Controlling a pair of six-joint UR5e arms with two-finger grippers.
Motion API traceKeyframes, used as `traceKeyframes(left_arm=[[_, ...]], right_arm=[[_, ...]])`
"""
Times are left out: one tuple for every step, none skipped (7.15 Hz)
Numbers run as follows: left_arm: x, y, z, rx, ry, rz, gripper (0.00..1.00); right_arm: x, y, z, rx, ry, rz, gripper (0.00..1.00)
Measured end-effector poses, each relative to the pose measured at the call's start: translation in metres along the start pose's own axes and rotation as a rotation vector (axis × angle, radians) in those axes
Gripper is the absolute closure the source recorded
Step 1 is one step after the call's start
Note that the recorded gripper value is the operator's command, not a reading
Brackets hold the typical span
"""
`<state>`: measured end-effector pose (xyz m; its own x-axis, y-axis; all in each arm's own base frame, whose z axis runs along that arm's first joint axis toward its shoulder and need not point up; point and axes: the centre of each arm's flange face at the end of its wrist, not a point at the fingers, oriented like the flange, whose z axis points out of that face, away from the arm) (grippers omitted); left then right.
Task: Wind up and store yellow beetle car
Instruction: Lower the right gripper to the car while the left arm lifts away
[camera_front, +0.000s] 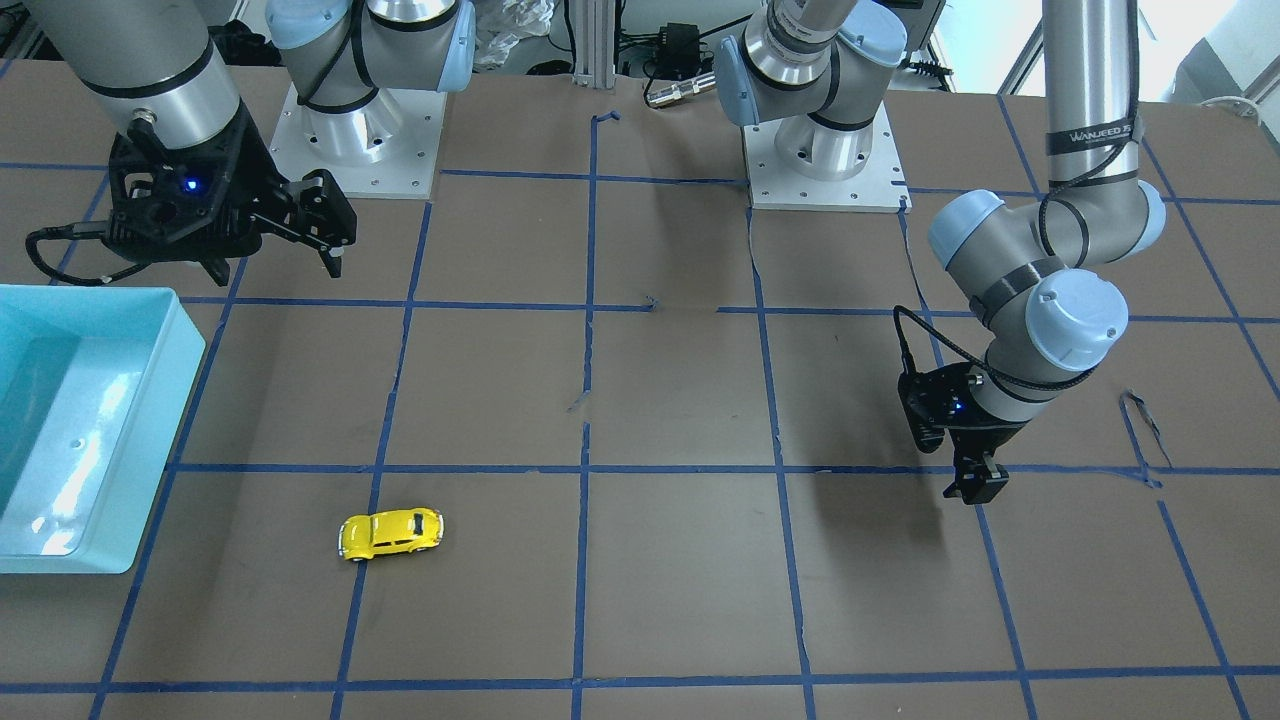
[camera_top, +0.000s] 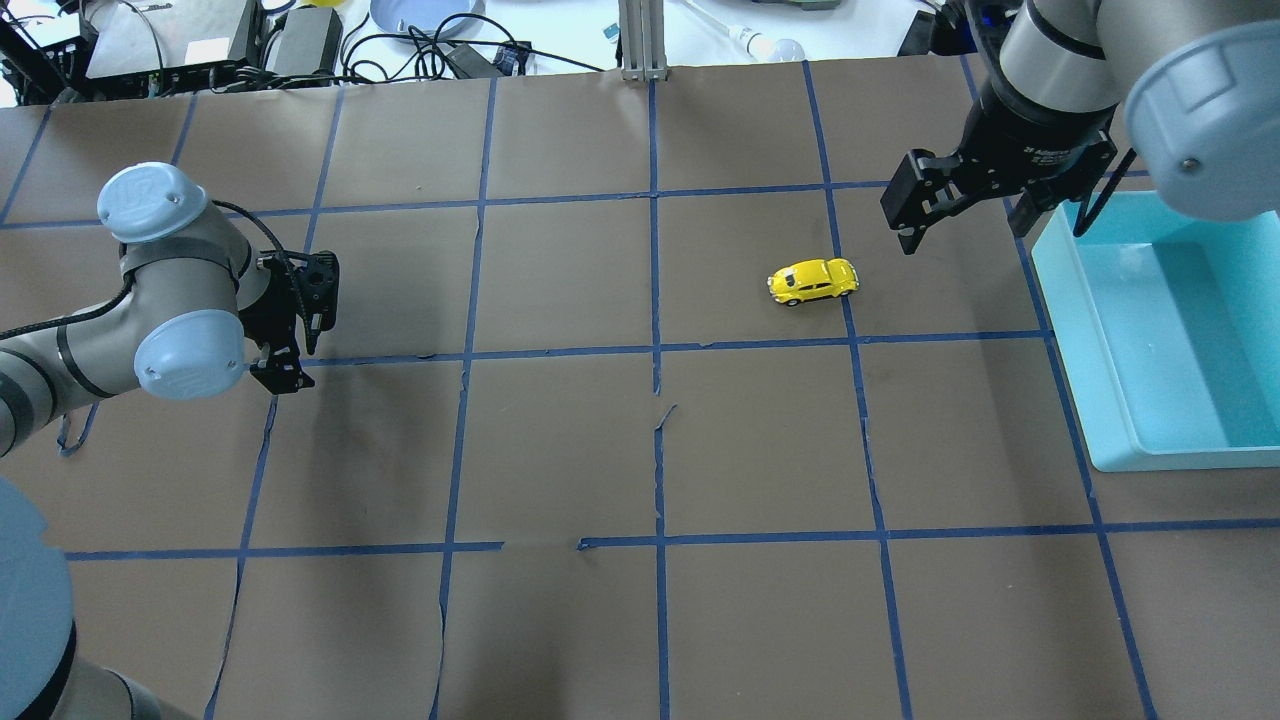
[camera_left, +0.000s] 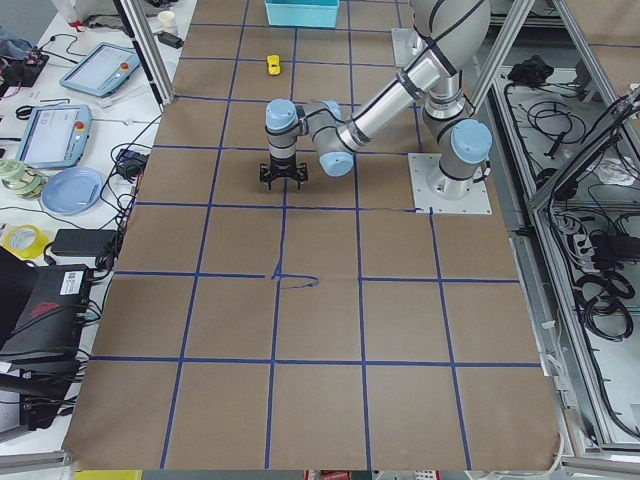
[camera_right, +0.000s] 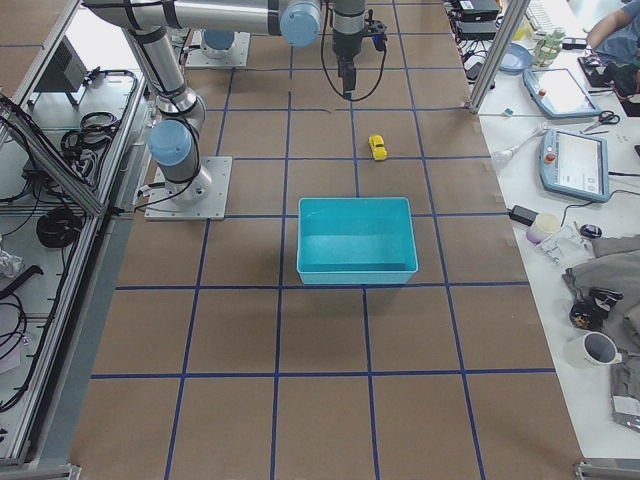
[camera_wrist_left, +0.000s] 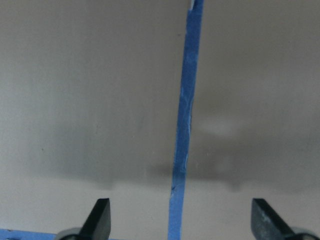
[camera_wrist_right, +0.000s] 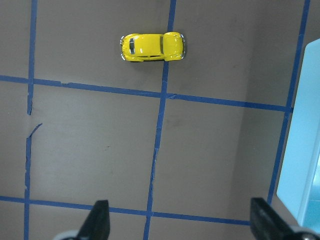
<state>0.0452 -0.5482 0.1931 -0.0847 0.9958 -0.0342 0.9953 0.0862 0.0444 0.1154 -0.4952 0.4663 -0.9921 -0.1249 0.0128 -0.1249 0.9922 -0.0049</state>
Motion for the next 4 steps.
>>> traceKeyframes(left_arm=[[0.0, 0.0, 0.0, 0.001, 0.0, -0.001, 0.0], [0.0, -0.002, -0.003, 0.012, -0.006, -0.012, 0.0], [-0.001, -0.007, -0.01, 0.04, -0.023, -0.053, 0.0], [-0.001, -0.016, -0.024, 0.068, -0.044, -0.136, 0.0]], right_arm=[[0.002, -0.006, 0.007, -0.003, -0.001, -0.013, 0.0], [0.008, -0.017, 0.014, 0.018, 0.001, -0.049, 0.0], [0.016, -0.033, 0.021, 0.059, 0.011, -0.139, 0.0], [0.023, -0.048, 0.031, 0.091, 0.034, -0.314, 0.0]])
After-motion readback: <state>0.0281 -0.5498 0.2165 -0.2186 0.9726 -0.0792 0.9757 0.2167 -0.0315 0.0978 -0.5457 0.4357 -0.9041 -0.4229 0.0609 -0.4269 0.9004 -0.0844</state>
